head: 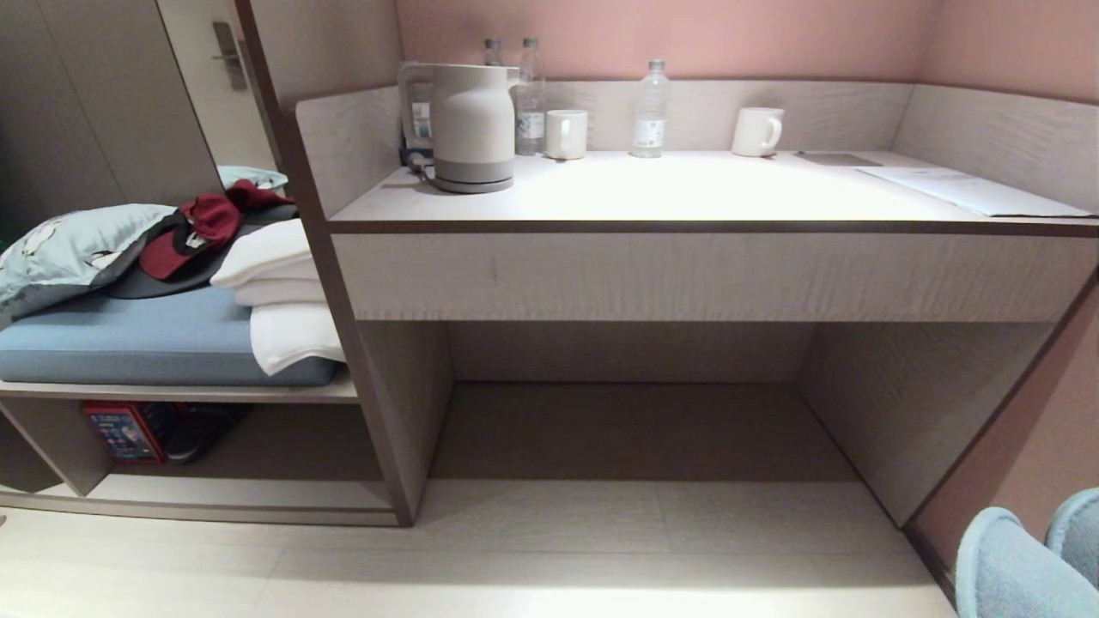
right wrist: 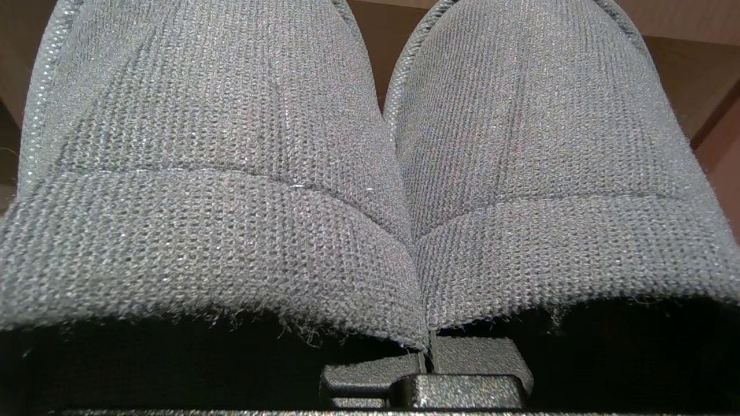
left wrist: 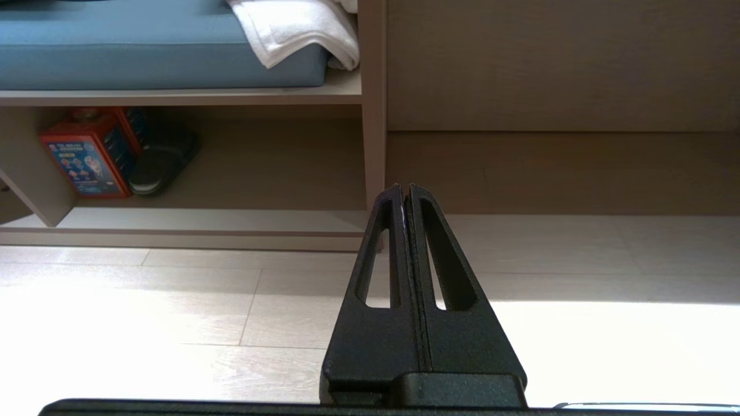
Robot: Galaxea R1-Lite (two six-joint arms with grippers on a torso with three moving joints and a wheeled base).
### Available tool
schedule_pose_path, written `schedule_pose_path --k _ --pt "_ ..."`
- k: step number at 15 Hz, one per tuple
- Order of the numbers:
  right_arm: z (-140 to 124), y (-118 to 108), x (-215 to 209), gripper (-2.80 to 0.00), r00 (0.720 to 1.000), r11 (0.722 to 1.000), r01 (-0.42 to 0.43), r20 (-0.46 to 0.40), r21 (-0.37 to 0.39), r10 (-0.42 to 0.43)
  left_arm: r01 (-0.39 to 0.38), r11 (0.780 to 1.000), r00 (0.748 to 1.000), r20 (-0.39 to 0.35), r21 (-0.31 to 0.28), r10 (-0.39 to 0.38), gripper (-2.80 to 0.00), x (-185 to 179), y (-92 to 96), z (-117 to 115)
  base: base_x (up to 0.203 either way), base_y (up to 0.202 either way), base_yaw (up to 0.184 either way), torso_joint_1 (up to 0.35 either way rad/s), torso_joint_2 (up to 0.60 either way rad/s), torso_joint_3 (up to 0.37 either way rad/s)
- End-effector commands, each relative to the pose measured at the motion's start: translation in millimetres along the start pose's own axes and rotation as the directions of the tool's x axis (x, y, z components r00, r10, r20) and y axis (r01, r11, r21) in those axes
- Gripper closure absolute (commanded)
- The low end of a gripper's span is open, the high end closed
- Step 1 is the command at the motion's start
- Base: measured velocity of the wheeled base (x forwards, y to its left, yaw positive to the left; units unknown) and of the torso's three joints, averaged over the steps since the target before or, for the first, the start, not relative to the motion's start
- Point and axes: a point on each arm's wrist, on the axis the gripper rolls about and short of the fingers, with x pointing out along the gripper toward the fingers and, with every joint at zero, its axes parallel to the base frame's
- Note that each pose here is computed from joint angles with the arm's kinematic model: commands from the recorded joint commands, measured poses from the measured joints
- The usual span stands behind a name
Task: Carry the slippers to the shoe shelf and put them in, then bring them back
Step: Place the slippers into the shoe cabinet
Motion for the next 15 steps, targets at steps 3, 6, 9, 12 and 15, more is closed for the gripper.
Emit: schedule_pose_path --k 3,6,9,12,15 --pt "0.0 0.0 0.0 0.00 1.000 1.000 -0.001 0.000 -0.001 0.001 0.000 1.000 1.000 0.001 -0.001 0.000 0.00 0.0 0.0 0.1 0.004 0.116 -0.004 0.000 0.00 0.005" --pt "0.0 0.0 0.0 0.00 1.000 1.000 -0.001 0.000 -0.001 0.001 0.000 1.000 1.000 0.001 -0.001 0.000 0.00 0.0 0.0 0.1 0.000 0.201 -0.002 0.002 0.00 0.002" --pt "0.0 0.0 0.0 0.00 1.000 1.000 -0.001 0.000 -0.001 0.001 0.000 1.000 1.000 0.001 -0.001 0.000 0.00 0.0 0.0 0.1 0.000 0.196 0.000 0.004 0.00 0.003" --pt "0.0 0.0 0.0 0.00 1.000 1.000 -0.001 0.000 0.000 0.001 0.000 1.000 1.000 0.001 -0.001 0.000 0.00 0.0 0.0 0.1 0.000 0.196 -0.001 0.004 0.00 0.002" --pt "0.0 0.0 0.0 0.00 1.000 1.000 -0.001 0.000 -0.001 0.001 0.000 1.000 1.000 0.001 -0.001 0.000 0.00 0.0 0.0 0.1 0.000 0.198 -0.004 0.003 0.00 0.002"
